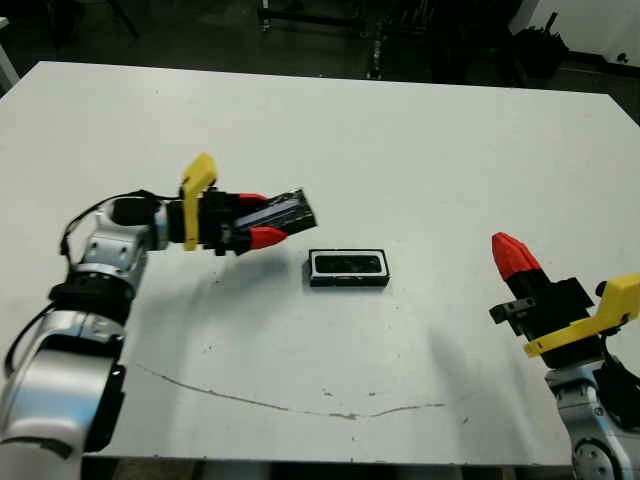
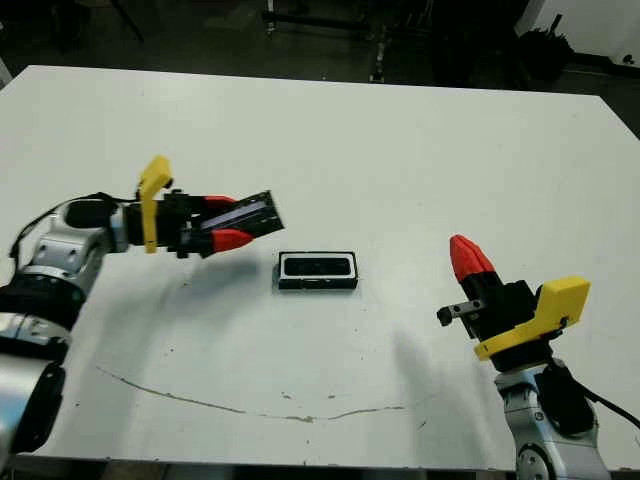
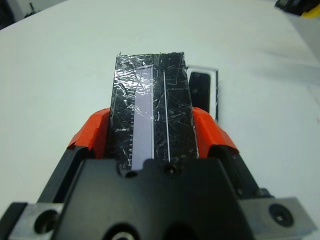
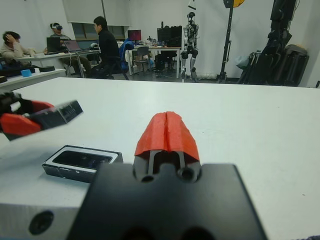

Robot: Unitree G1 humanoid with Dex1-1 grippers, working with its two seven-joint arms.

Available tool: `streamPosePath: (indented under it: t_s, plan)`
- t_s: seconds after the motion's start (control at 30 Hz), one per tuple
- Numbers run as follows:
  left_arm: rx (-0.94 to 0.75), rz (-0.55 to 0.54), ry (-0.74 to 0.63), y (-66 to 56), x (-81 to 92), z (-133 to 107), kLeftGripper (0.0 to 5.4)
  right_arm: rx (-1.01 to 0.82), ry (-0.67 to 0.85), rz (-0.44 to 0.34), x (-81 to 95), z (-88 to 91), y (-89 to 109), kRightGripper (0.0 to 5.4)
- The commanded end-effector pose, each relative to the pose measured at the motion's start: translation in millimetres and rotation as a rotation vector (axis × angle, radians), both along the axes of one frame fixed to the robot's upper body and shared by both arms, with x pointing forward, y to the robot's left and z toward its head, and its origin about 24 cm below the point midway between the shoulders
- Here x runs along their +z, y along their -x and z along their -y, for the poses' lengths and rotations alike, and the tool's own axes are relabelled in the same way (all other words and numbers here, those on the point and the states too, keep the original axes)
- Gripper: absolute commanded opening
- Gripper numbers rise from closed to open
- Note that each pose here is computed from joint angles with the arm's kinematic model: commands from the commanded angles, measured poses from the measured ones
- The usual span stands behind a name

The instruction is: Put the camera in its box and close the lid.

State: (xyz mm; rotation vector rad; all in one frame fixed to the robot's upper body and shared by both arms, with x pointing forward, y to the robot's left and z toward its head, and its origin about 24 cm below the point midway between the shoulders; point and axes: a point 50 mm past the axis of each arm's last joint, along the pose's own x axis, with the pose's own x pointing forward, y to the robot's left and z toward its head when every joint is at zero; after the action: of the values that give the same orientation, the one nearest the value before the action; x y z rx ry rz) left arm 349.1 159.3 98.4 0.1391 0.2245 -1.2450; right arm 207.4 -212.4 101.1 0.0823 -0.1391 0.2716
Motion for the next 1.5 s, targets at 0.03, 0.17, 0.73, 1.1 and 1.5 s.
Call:
streamPosePath:
  t_s: [0.03,0.17,0.73,1.1,1.5]
  plan:
    - [-0.013,-0.038,-0.008,0.2,-9.6,8.3,3.15,-0.007,0.006,-0.015,-0.2,3.5,0.9,0.00]
    - [-0.025,-0.092,-0.029,3.0,-20.7,14.6,3.15,-0.015,0.010,-0.015,-0.6,4.9,1.6,0.00]
    - [-0.086,-0.141,-0.058,10.5,-34.3,23.3,3.15,-0.020,0.009,-0.019,-3.8,5.6,2.2,0.00]
    - [-0.194,-0.211,0.044,19.1,-35.9,37.6,3.15,-0.024,0.011,-0.020,-4.1,4.5,2.6,0.00]
    - [-0.245,-0.197,-0.055,20.2,-45.5,57.6,3.15,-0.027,0.005,-0.030,-3.1,5.2,3.7,0.00]
